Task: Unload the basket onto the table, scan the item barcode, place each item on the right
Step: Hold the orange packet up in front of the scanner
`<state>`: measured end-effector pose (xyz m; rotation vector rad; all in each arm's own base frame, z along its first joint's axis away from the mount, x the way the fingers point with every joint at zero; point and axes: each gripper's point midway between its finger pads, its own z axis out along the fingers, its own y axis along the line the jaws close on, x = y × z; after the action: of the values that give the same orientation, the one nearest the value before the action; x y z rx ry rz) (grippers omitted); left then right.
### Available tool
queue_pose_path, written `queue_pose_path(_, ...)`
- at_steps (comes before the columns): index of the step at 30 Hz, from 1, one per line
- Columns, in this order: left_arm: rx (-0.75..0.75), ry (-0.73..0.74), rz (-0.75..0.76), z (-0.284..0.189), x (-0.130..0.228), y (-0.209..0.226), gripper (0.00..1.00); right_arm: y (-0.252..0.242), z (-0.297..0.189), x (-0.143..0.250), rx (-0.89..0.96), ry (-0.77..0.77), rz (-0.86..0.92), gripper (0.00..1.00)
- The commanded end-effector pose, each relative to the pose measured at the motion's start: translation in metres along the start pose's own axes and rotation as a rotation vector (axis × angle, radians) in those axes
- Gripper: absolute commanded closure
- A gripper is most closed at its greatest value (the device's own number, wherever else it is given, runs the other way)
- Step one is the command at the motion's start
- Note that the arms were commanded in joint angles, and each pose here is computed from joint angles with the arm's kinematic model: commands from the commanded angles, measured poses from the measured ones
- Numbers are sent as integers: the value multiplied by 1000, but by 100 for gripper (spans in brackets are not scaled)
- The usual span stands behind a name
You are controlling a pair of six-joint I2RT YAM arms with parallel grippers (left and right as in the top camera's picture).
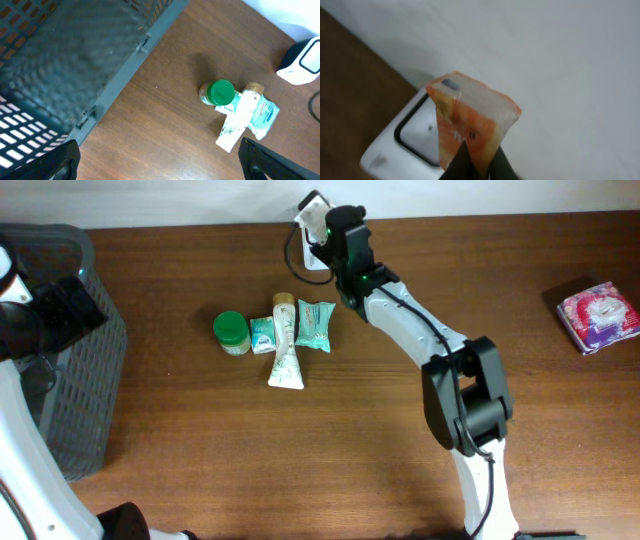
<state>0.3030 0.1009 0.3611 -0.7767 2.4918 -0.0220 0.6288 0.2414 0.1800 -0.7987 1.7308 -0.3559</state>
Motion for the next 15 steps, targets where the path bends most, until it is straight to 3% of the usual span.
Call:
queue_pose_path(1, 6, -14, -8, -4, 0, 0, 1, 9, 15, 5, 11, -35, -82, 96)
queue_pose_path(4, 5, -13, -9, -4, 0, 0, 1, 13, 24, 11, 31, -56, -75, 96)
queue_pose_path(7, 6, -14, -8, -4, 0, 0, 1, 5, 24, 5, 49, -77, 41, 96)
queue_pose_path(11, 6, -13, -8, -4, 0, 0, 1, -25, 30, 25, 75, -58, 404, 96)
queue_pose_path(12, 6, -13, -8, -4, 0, 0, 1, -25, 30, 28, 65, -49, 402, 96)
queue_pose_path(15, 6, -13, -8, -4, 0, 0, 1, -16, 32, 43, 46, 20, 176, 96)
